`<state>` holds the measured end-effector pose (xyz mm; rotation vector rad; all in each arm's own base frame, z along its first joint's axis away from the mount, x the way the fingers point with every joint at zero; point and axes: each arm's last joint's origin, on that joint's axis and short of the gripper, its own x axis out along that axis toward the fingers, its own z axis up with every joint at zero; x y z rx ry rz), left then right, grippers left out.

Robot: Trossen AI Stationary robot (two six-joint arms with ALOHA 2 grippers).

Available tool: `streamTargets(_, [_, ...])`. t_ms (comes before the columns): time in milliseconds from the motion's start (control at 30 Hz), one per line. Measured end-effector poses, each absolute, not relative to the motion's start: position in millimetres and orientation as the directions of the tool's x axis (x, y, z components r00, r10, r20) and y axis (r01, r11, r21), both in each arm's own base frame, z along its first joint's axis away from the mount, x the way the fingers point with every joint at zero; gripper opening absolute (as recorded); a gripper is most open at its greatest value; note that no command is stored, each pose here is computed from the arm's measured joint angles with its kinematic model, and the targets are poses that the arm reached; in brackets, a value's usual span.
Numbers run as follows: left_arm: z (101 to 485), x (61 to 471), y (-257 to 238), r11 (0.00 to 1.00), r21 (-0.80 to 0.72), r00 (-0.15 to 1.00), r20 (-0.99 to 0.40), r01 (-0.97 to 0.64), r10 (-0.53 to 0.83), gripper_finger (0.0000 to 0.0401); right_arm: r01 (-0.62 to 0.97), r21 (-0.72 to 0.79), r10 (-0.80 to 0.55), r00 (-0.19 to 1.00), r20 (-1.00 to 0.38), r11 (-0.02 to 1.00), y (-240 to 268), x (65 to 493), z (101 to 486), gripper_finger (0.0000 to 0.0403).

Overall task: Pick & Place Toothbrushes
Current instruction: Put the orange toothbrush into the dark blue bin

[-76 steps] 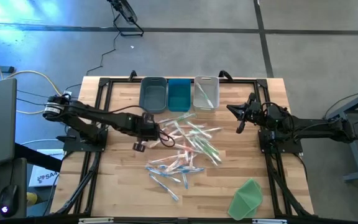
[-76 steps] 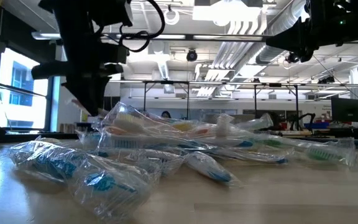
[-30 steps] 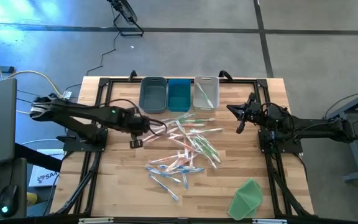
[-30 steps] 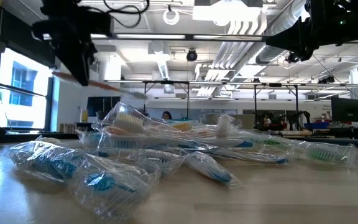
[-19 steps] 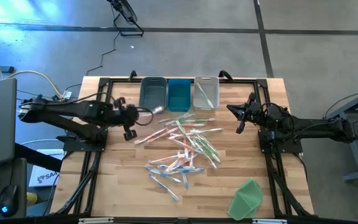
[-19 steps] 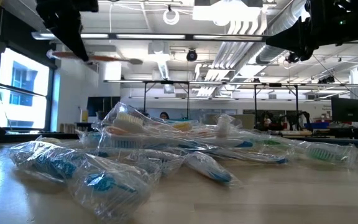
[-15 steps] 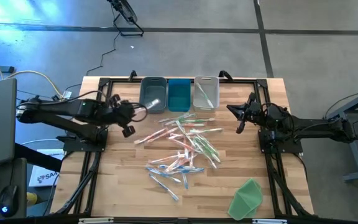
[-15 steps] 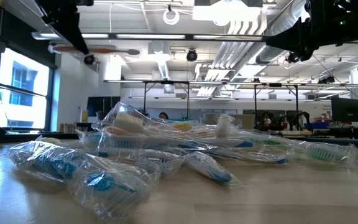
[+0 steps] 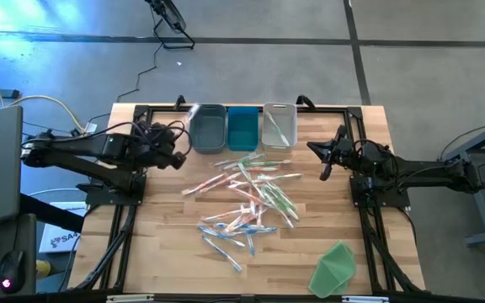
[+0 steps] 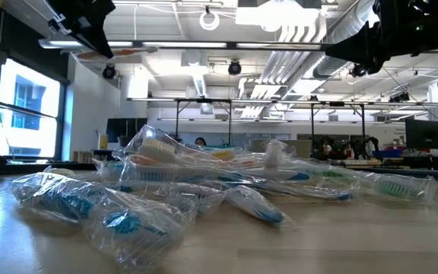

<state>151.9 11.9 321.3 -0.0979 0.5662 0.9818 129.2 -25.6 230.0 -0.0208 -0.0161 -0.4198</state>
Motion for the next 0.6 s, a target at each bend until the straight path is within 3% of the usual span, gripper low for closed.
streamTargets(600, [318.8, 161.9, 13.3, 0.471, 0.195, 0.36, -0.421, -0.86, 0.833, 0.0024, 0.408, -0.018, -0.408, 0.913, 0.02, 0.913, -25.6, 129.2, 229.9, 0.0002])
